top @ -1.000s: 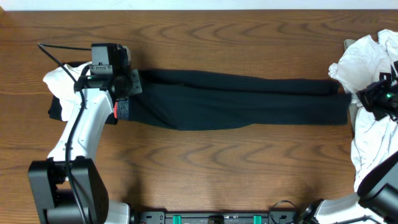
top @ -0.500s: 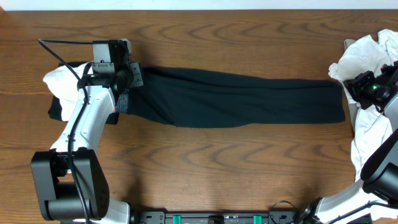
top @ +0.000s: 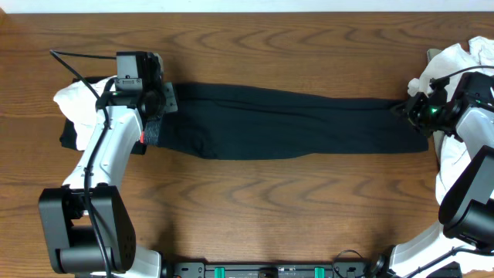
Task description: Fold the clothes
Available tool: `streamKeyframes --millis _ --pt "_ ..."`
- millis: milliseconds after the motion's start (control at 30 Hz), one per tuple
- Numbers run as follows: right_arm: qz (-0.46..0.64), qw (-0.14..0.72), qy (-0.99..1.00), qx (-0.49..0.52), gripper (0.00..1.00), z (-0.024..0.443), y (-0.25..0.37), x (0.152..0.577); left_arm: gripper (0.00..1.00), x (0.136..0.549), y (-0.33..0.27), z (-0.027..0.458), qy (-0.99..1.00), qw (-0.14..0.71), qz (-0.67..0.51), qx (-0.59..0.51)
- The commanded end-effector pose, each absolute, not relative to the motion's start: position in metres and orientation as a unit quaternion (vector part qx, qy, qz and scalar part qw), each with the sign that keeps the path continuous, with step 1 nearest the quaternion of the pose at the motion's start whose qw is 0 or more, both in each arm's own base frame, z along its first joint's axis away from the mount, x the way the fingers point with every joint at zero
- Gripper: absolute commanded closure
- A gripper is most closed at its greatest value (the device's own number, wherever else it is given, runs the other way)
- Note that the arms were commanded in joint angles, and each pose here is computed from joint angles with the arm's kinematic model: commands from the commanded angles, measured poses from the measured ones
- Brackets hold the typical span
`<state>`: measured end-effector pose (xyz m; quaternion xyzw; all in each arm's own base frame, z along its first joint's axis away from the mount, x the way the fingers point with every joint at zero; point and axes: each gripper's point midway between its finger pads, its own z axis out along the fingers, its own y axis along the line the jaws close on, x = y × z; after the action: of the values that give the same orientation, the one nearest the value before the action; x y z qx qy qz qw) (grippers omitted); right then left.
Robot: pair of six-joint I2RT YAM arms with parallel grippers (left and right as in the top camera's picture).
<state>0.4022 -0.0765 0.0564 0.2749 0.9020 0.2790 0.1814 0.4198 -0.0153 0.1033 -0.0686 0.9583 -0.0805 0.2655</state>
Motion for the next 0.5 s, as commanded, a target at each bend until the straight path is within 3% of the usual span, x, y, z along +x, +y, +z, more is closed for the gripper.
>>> streamKeyframes --millis 0,200,300,467 --pt "0.244 0.182 0.918 0.256 0.83 0.052 -0.081 0.403 0.52 0.422 -0.031 0.111 0.959 0.265 -0.090 -0.037" --pt "0.208 0.149 0.929 0.266 0.87 0.035 -0.084 0.391 0.52 0.411 -0.055 0.104 0.967 0.244 -0.075 0.014" --pt "0.209 0.136 0.931 0.267 0.82 0.028 -0.080 0.388 0.52 0.405 -0.059 0.099 0.970 0.231 -0.078 0.009" --pt "0.162 0.121 0.937 0.285 0.82 0.008 -0.094 0.384 0.52 0.396 -0.058 0.088 0.976 0.202 -0.076 0.008"
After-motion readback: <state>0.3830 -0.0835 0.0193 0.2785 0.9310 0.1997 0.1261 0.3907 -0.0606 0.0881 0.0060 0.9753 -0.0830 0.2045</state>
